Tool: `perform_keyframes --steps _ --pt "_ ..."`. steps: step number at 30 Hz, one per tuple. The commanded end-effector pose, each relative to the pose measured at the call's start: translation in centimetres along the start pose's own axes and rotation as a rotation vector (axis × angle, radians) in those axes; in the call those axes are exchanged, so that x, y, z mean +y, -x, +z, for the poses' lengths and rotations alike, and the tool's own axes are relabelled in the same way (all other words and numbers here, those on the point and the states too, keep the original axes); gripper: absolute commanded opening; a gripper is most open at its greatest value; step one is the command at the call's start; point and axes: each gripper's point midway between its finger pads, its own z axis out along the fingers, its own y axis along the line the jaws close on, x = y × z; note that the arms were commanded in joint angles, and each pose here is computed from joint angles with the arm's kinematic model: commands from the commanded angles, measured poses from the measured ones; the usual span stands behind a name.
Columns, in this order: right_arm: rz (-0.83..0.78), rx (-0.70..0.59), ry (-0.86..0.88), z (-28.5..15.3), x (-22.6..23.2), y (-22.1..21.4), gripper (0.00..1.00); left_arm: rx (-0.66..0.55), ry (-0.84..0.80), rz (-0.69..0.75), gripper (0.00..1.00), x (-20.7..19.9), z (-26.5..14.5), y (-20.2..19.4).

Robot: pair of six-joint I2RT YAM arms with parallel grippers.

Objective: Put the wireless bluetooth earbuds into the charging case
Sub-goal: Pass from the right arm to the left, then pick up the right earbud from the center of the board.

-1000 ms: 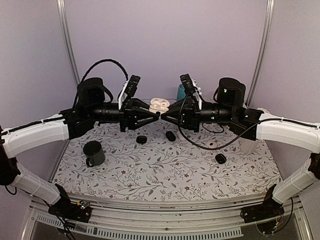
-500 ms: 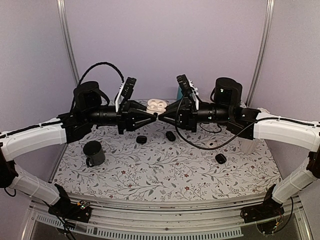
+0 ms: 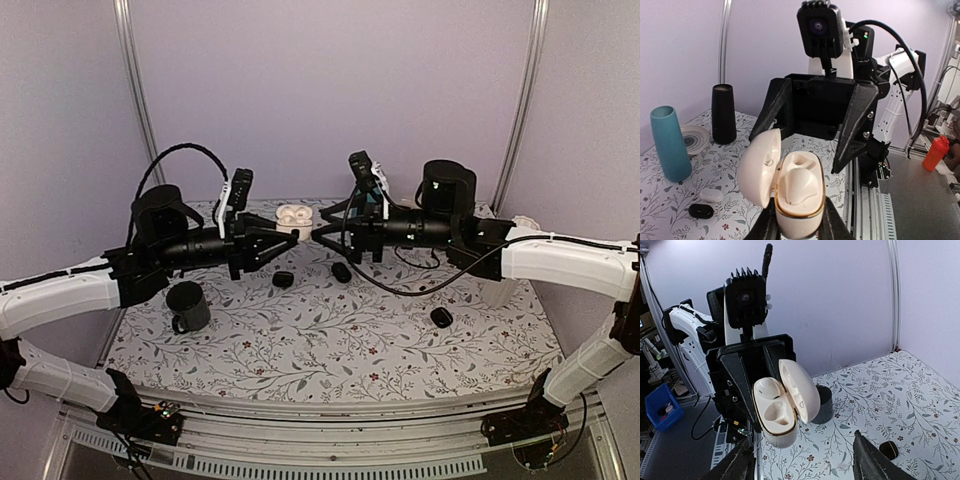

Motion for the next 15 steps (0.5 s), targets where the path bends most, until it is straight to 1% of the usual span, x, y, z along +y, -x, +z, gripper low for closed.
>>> perform_keyframes --steps 1,4,8,15 --pt "0.006 -0.005 -0.110 -0.4 -1.9 -0.9 0.69 -0.070 0.204 0.011 0.00 3.0 -2.1 1.5" --pt "0.019 0.017 -0.156 -0.2 -2.9 -2.6 0.70 -0.096 0.330 0.012 0.00 4.7 -3.8 2.2" --pt "0.023 0.059 -0.186 1.0 -3.1 -5.0 0.68 -0.110 0.456 0.008 0.00 6.6 -5.6 2.6" --pt "0.028 0.177 -0.183 4.5 -3.1 -10.7 0.62 -0.117 0.562 -0.012 0.00 8.4 -7.5 3.1"
